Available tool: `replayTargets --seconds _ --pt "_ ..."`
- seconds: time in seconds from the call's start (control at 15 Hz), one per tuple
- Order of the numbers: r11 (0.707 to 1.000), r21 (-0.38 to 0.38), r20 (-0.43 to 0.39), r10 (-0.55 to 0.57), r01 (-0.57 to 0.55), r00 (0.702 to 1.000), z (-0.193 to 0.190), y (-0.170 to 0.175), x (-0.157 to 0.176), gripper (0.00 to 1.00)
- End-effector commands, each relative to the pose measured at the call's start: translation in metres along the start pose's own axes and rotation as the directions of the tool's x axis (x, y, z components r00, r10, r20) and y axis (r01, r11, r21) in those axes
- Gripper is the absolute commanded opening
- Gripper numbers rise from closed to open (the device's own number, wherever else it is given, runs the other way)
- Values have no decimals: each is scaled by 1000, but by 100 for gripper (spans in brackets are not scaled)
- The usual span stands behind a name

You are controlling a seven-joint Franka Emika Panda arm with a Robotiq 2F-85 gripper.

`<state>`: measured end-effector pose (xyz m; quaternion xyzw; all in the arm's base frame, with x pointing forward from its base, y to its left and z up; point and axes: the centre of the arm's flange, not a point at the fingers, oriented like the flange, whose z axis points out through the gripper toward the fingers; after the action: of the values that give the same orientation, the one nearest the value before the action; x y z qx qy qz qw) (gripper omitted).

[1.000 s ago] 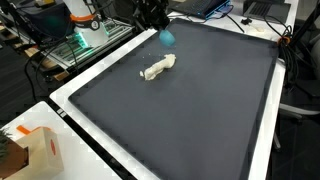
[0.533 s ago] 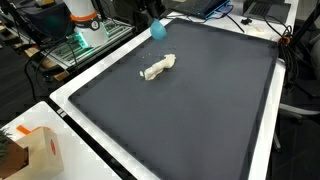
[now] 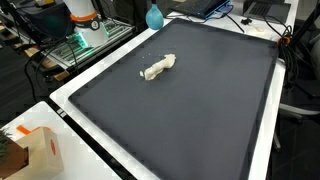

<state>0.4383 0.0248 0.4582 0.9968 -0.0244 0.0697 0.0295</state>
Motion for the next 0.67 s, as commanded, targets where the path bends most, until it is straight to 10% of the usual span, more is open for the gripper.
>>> replayTargets --seconds 0.0,0.27,0.33,0.6 --pt "997 -75 17 -21 22 1000 -16 -15 -1 25" --pt "997 -73 15 -37 38 999 -14 -18 1 25" --pt "996 -74 15 -39 40 999 -16 -20 1 50" --pt "997 -72 18 -36 38 999 -14 -19 2 50"
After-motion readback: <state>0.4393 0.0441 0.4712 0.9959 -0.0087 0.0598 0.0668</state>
